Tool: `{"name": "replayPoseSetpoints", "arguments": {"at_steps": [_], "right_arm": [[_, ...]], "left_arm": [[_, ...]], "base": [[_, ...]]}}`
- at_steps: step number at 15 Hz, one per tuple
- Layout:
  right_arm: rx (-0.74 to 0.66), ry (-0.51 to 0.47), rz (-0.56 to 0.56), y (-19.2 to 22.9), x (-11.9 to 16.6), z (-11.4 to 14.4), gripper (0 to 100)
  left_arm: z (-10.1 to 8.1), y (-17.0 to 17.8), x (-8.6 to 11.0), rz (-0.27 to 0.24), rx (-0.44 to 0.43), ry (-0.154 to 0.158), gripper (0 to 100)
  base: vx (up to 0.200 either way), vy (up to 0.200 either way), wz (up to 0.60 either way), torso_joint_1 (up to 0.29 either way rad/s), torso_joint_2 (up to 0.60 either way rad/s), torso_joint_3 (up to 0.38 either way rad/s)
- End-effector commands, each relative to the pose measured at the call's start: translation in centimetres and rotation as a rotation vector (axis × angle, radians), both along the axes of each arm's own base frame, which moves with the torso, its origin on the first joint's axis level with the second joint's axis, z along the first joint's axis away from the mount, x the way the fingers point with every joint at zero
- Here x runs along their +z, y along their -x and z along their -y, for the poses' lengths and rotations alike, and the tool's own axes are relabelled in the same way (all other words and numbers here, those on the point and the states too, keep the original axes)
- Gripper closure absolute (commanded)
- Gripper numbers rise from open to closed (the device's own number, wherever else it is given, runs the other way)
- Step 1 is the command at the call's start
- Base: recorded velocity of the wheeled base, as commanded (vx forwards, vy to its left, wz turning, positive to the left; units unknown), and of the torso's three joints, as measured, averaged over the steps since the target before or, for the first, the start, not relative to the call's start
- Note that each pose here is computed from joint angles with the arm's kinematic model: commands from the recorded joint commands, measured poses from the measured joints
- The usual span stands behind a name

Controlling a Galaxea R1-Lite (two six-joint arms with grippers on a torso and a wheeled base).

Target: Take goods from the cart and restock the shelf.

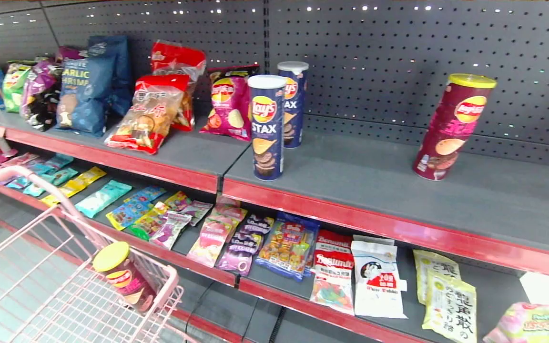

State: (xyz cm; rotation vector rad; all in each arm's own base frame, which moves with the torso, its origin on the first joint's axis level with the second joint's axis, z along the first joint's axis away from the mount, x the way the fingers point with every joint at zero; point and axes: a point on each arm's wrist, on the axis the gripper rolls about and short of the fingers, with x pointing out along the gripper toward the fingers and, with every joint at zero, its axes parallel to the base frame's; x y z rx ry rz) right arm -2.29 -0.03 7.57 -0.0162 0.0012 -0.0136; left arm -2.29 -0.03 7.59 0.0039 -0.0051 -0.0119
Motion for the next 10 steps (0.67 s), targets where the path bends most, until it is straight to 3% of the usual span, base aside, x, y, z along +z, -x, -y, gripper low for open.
{"name": "replayPoseSetpoints", "arguments": {"at_steps": [1, 5, 8, 10], "right_arm": [[0.000, 0.001, -0.002, -0.01, 0.00, 0.00, 0], [0.000, 0.001, -0.002, -0.01, 0.00, 0.00, 0], [0.000, -0.002, -0.004, -0.02, -0.05, 0.00, 0], [0.000, -0.004, -0.003, -0.02, -0.05, 0.00, 0]], "left_arm": [[0.00, -0.01, 0.01, -0.001, 0.000, 0.001, 0], [0.00, -0.01, 0.02, 0.001, 0.000, -0.001, 0], [0.00, -0.01, 0.02, 0.001, 0.000, 0.001, 0], [0.00, -0.01, 0.01, -0.001, 0.000, 0.001, 0]], "base": [[0.000, 0.000, 0.60, 0.002, 0.00, -0.002], [0.000, 0.000, 0.60, -0.001, 0.00, -0.002], [0.000, 0.000, 0.00, 0.000, 0.00, 0.000], [0.000, 0.000, 0.00, -0.112, 0.30, 0.193]]}}
